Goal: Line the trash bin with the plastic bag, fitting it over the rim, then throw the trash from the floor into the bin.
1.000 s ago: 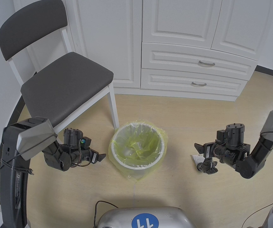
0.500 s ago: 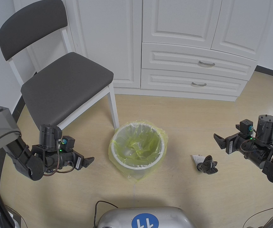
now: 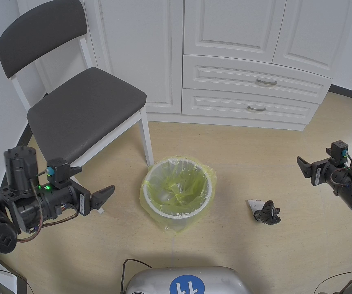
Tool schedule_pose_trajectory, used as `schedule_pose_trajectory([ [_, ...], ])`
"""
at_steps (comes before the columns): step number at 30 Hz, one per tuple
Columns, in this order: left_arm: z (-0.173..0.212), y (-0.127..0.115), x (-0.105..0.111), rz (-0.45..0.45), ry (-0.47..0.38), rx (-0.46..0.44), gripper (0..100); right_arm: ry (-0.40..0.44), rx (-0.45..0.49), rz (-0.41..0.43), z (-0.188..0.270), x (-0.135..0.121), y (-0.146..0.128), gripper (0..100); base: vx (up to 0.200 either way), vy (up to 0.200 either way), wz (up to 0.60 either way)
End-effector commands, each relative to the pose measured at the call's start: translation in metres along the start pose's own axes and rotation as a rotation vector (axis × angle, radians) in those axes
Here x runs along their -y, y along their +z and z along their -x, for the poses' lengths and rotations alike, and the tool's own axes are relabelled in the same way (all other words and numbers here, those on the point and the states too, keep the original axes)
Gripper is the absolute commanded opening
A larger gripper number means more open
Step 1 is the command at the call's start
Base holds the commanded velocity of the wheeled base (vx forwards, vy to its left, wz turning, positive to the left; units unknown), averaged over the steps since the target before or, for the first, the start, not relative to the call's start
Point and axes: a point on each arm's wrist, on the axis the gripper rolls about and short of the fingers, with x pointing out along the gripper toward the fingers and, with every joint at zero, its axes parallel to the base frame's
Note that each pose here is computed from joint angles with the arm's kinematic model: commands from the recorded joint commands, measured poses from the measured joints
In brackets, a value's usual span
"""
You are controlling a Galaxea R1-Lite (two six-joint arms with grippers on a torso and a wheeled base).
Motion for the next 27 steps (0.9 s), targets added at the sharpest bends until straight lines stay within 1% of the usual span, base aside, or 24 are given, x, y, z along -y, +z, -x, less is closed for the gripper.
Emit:
schedule_pose_trajectory([
  [1,0.075,0.032,0.015,-0.009,-0.032,0.240,100,-0.027,0.142,-0.035,0.071,0.026,0.042,100,0.000,0.000,0.00],
  [4,0.089,0.036,0.014,0.009,-0.027,0.280,100,0.009,0.124,-0.029,0.091,0.031,0.048,100,0.000,0.000,0.00],
  [6,0.094,0.037,0.013,0.022,-0.017,0.279,100,0.033,0.095,-0.030,0.095,0.032,0.050,100,0.000,0.000,0.00],
  [7,0.096,0.036,0.012,0.044,0.006,0.255,100,0.045,0.048,-0.058,0.094,0.032,0.053,100,0.000,0.000,0.00],
  [8,0.095,0.035,0.012,0.067,0.028,0.231,100,0.057,0.023,-0.089,0.093,0.032,0.055,100,0.000,0.000,0.00],
  [9,0.095,0.036,0.011,0.113,0.054,0.208,100,0.078,-0.016,-0.140,0.090,0.030,0.059,100,0.000,0.000,0.00],
  [10,0.094,0.038,0.011,0.139,0.060,0.202,100,0.094,-0.036,-0.165,0.089,0.029,0.062,100,0.000,0.000,0.00],
  [12,0.092,0.046,0.010,0.263,0.061,0.177,100,0.154,-0.128,-0.251,0.081,0.026,0.068,100,0.000,0.000,0.00],
  [13,0.091,0.047,0.009,0.285,0.061,0.169,100,0.166,-0.149,-0.261,0.079,0.025,0.068,100,0.000,0.000,0.00],
  [14,0.089,0.051,0.008,0.351,0.059,0.134,100,0.194,-0.215,-0.292,0.071,0.023,0.067,100,0.000,0.000,0.00],
  [15,0.087,0.054,0.008,0.389,0.060,0.112,100,0.200,-0.254,-0.304,0.064,0.023,0.065,100,0.000,0.000,0.00],
  [17,0.084,0.056,0.005,0.471,0.065,0.066,100,0.185,-0.334,-0.319,0.043,0.025,0.055,100,0.000,0.000,0.00],
  [18,0.083,0.055,0.005,0.482,0.064,0.057,100,0.180,-0.344,-0.321,0.039,0.026,0.054,100,0.000,0.000,0.00],
  [19,0.081,0.053,0.005,0.519,0.049,0.022,100,0.162,-0.397,-0.327,0.023,0.027,0.046,100,0.000,0.000,0.00],
  [21,0.078,0.051,0.002,0.534,0.015,0.006,100,0.142,-0.466,-0.332,0.000,0.026,0.035,100,0.000,0.000,0.00],
  [22,0.078,0.050,0.001,0.536,0.012,0.004,100,0.135,-0.483,-0.333,-0.005,0.027,0.032,100,0.000,0.000,0.00],
  [23,0.077,0.051,-0.004,0.542,0.017,0.010,100,0.117,-0.526,-0.337,-0.019,0.028,0.024,100,0.000,0.000,0.00],
  [24,0.077,0.051,-0.005,0.543,0.018,0.013,100,0.115,-0.532,-0.337,-0.021,0.028,0.022,100,0.000,0.000,0.00],
  [25,0.078,0.053,-0.010,0.551,0.032,0.031,100,0.103,-0.574,-0.340,-0.034,0.028,0.013,100,0.000,0.000,0.00],
  [27,0.079,0.054,-0.014,0.556,0.048,0.040,100,0.093,-0.623,-0.338,-0.049,0.027,0.001,100,0.000,0.000,0.00],
])
